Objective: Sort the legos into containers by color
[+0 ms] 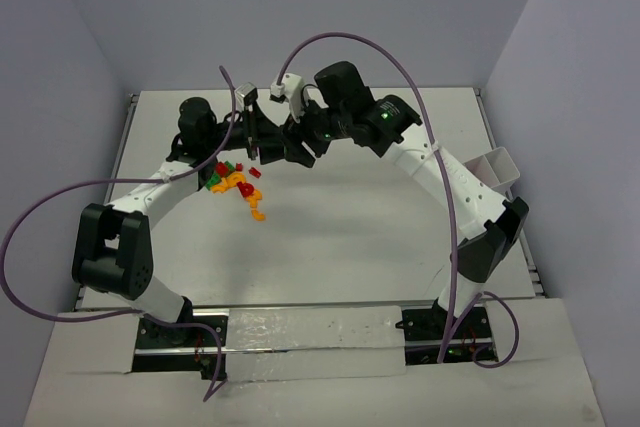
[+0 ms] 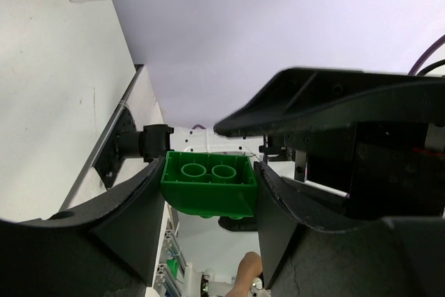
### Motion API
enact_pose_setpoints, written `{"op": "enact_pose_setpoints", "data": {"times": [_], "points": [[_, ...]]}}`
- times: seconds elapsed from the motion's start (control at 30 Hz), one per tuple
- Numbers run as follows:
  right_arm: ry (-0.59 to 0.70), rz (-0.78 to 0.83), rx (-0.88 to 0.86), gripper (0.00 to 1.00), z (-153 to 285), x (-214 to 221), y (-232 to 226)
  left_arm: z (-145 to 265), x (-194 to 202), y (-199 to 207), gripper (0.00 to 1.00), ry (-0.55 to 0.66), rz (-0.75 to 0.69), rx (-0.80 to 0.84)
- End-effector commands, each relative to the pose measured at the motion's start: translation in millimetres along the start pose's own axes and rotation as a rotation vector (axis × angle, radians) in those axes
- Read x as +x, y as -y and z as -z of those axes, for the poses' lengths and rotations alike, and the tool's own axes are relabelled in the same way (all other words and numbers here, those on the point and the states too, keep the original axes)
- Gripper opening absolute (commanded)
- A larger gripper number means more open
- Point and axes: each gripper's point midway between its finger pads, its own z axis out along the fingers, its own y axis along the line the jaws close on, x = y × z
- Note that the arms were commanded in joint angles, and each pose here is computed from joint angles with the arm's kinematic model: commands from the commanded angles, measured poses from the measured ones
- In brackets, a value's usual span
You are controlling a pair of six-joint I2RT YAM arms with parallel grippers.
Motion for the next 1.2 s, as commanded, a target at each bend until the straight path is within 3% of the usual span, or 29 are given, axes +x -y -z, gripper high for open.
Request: {"op": "enact_pose_setpoints", "data": {"times": [0.0, 0.13, 0.27, 0.3, 0.33, 0.37, 0.43, 0.47, 0.5, 0.6, 0.7, 0.77, 0.93, 1.0, 1.17], "points": [[0.041, 0.028, 0.008, 0.60, 3.4, -15.3, 0.0, -1.6, 2.1, 8.7, 0.02, -0.012, -0.030, 0.025], [0.043, 0.028, 0.011, 0.39, 0.9, -11.7, 0.3, -1.0, 3.4, 10.9, 0.06, -0.014, -0.033, 0.036], [0.049, 0.031, 0.013, 0.25, 3.6, -12.2, 0.2, 0.2, 4.5, 13.2, 0.19, -0.014, -0.045, 0.046], [0.046, 0.032, 0.017, 0.13, 4.0, -10.7, 0.4, 0.5, 5.1, 14.4, 0.29, -0.013, -0.049, 0.049], [0.045, 0.031, 0.020, 0.12, 4.8, -10.4, 0.8, 0.7, 5.0, 14.5, 0.39, -0.013, -0.050, 0.049], [0.042, 0.026, 0.026, 0.05, 6.2, -8.8, 2.0, 2.5, 3.3, 15.5, 0.52, -0.006, -0.055, 0.050], [0.042, 0.021, 0.039, 0.00, 10.1, -6.8, 5.1, 7.7, -1.7, 16.3, 0.73, 0.015, -0.064, 0.044], [0.041, 0.013, 0.048, 0.00, 14.6, -3.9, 7.3, 10.1, -6.3, 13.5, 0.93, 0.031, -0.066, 0.030], [0.039, 0.004, 0.054, 0.00, 18.2, -1.1, 10.2, 14.1, -11.1, 12.0, 0.99, 0.048, -0.070, 0.019], [0.016, -0.053, 0.133, 0.00, 40.1, 21.7, 42.9, 44.7, -47.8, 9.0, 0.99, 0.168, -0.155, -0.044], [-0.003, -0.118, 0.252, 0.00, 80.8, 54.1, 79.7, 70.6, -83.8, -3.8, 0.99, 0.299, -0.272, -0.262], [-0.061, -0.200, 0.383, 0.00, 114.1, 99.2, 119.1, 79.5, -91.4, -16.2, 0.99, 0.314, -0.465, -0.430], [-0.233, -0.295, 0.629, 0.00, 203.0, 201.0, 167.7, 93.9, -99.0, -23.4, 0.99, 0.421, -0.728, -0.724], [-0.309, -0.394, 0.711, 0.00, 243.9, 246.1, 180.5, 95.4, -98.8, -27.7, 0.99, 0.413, -0.804, -0.781], [-0.417, -0.483, 0.788, 0.00, 293.1, 302.7, 194.7, 93.5, -91.7, -39.8, 0.99, 0.315, -0.867, -0.810]]}}
